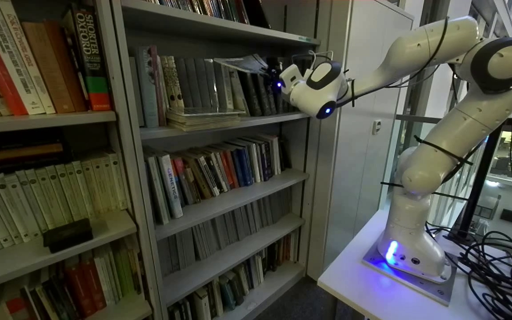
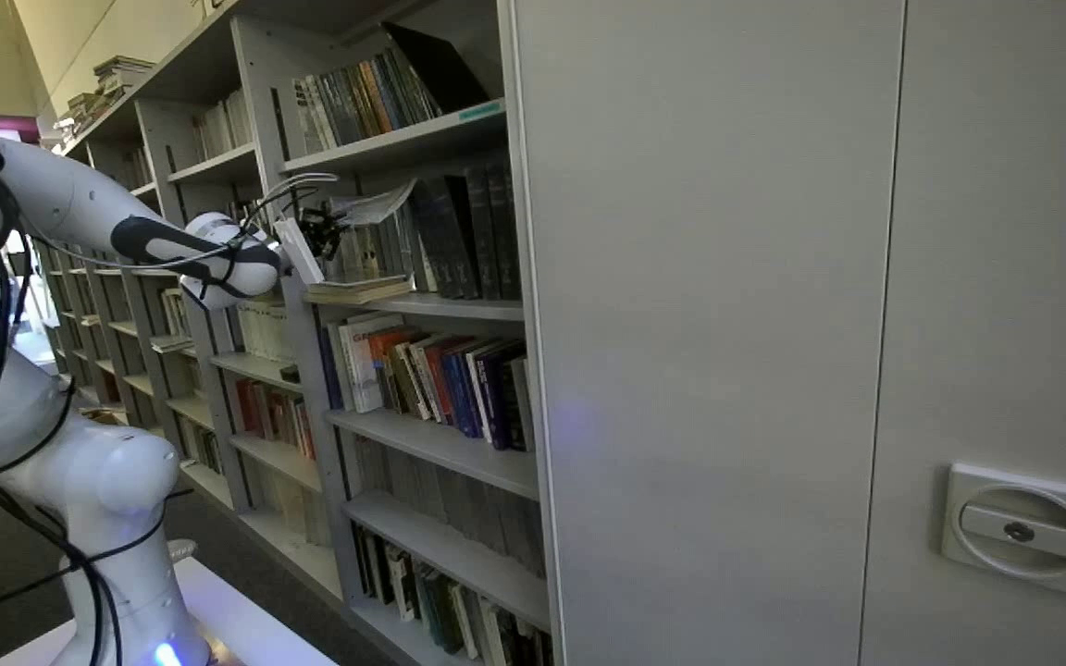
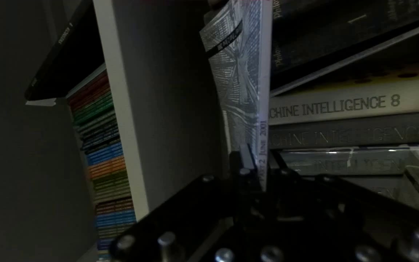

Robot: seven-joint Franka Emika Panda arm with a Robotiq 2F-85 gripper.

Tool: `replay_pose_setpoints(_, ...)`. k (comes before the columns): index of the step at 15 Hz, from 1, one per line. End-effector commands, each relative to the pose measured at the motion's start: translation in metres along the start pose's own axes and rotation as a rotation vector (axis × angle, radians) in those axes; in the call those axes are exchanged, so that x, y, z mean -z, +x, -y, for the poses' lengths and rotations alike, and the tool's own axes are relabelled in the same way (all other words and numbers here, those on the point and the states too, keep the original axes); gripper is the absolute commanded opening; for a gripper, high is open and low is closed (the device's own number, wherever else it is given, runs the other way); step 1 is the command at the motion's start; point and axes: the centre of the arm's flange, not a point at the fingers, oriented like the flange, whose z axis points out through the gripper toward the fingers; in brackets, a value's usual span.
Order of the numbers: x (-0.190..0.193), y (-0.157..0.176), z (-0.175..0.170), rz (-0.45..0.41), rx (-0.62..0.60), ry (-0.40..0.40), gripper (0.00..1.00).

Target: Remove the thin books from the shelf and stack them neatly

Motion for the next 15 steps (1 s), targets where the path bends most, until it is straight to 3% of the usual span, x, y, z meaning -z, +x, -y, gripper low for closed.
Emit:
replay_pose_setpoints(1, 0.012, 0.012, -0.002, 0.070, -0.007, 0.045, 0.02)
replay_pose_setpoints(6, 0.019, 0.027, -0.003, 0.103, 0.017, 0.108, 0.02)
replay_pose_setpoints(15, 0.032, 0.081, -0.004, -0.027, 0.052, 0.105, 0.02)
